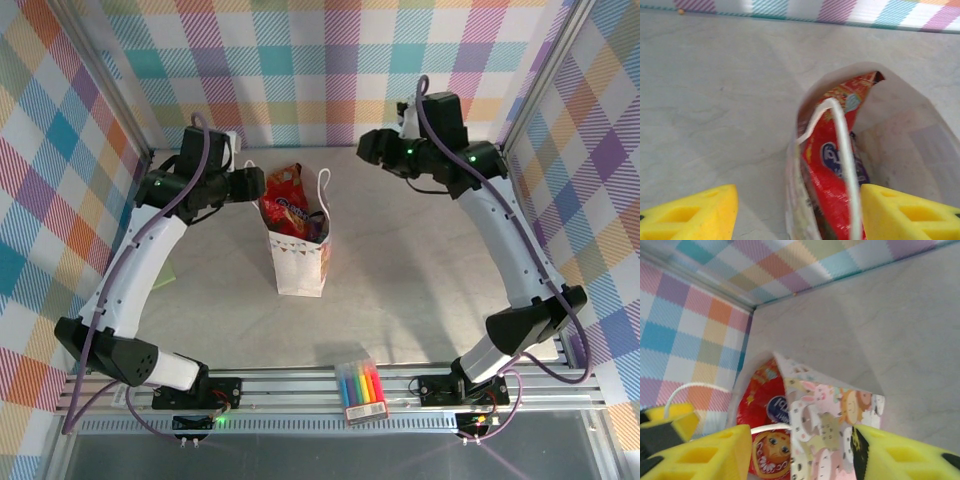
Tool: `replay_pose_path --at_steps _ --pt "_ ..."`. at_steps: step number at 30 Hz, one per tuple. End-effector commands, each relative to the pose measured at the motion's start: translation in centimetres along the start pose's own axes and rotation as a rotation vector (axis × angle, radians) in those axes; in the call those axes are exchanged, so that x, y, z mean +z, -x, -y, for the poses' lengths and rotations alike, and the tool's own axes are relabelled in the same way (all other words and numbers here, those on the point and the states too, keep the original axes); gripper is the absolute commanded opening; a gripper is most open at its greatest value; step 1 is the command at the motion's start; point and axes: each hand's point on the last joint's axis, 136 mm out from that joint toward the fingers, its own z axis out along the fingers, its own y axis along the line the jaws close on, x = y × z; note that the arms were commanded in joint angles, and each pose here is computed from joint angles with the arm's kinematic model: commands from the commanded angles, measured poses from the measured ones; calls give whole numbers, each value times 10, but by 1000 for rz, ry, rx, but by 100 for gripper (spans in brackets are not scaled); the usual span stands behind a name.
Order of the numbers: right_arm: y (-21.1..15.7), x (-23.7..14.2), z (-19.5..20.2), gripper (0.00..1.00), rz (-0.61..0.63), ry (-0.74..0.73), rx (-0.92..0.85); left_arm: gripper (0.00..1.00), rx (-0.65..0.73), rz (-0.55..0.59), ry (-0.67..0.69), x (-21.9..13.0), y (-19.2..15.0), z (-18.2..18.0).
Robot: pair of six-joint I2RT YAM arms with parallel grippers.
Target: Place the snacks into the paper bag
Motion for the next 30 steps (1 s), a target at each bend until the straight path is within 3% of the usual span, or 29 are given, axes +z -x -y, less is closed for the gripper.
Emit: replay_pose_path --at_steps 1,5,9,21,26,30 --pt "7 -12 26 60 13 -21 25 66 8 74 34 -36 11 -16" --pt "8 -20 63 61 36 -62 88 65 15 104 -15 -57 9 -12" --pt "2 -28 91 62 52 -124 99 63 -4 114 63 -58 0 -29" --pt "-24 -56 115 69 47 -224 -2 60 -87 113 96 -36 -20 -56" --pt "-42 -56 161 77 48 -394 -62 62 -151 187 239 -14 -35 -98" --pt "-53 -43 198 84 65 -414 -86 69 -138 235 346 24 -52 -126"
